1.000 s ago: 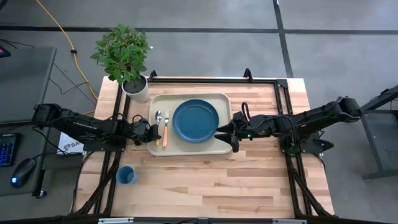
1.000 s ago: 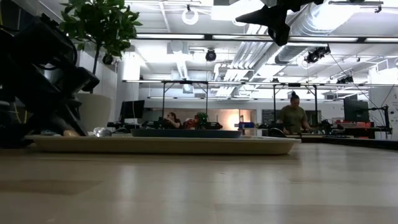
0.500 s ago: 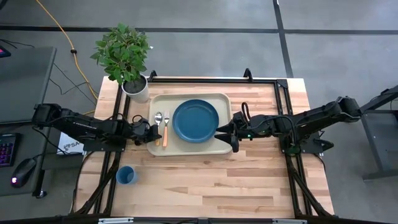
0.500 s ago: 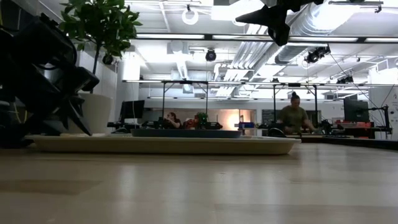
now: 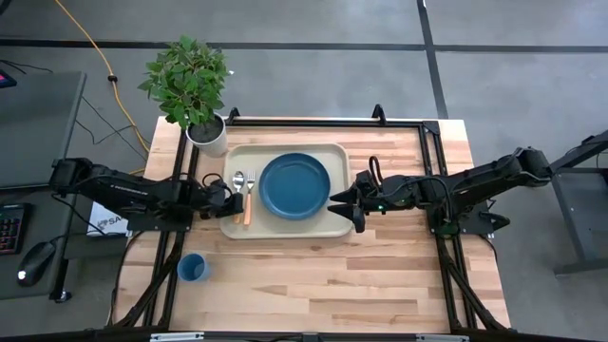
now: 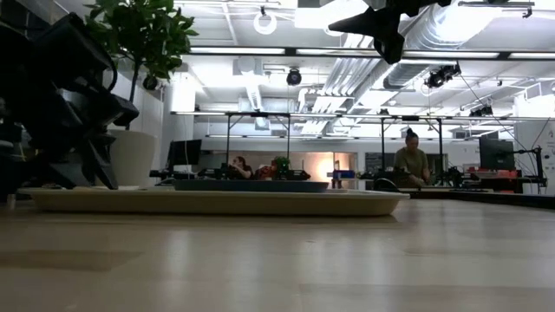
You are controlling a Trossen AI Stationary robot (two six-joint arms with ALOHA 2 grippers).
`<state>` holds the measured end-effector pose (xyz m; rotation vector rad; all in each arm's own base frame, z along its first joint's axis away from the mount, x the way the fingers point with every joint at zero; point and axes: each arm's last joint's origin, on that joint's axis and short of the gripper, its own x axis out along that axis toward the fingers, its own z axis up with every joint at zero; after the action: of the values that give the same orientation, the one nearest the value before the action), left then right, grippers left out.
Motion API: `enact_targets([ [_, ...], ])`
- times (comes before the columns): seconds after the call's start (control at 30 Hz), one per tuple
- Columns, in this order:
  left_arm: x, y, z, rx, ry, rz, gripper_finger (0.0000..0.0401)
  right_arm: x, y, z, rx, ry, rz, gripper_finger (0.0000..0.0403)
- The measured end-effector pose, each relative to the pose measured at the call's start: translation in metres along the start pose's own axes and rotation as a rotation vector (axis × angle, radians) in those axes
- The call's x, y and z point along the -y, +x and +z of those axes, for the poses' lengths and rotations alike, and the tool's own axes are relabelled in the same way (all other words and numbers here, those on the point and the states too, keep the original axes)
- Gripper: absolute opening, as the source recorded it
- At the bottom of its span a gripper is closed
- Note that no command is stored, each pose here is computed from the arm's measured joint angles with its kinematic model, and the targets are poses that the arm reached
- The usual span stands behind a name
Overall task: Pick and place plate/cup/fork/spoon on tray
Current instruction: Put the spoon on the left side of the fork on the serving tray
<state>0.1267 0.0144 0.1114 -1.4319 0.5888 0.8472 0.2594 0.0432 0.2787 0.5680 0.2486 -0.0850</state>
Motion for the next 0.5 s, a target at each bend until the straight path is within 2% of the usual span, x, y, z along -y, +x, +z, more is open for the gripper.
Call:
enact_targets([
  [0.5,0.0019,-0.0012,-0.0006,-0.026,-0.01,0.003,0.0113,-0.0001,0.0,-0.0001,-0.003,0.0,0.003,0.0186],
])
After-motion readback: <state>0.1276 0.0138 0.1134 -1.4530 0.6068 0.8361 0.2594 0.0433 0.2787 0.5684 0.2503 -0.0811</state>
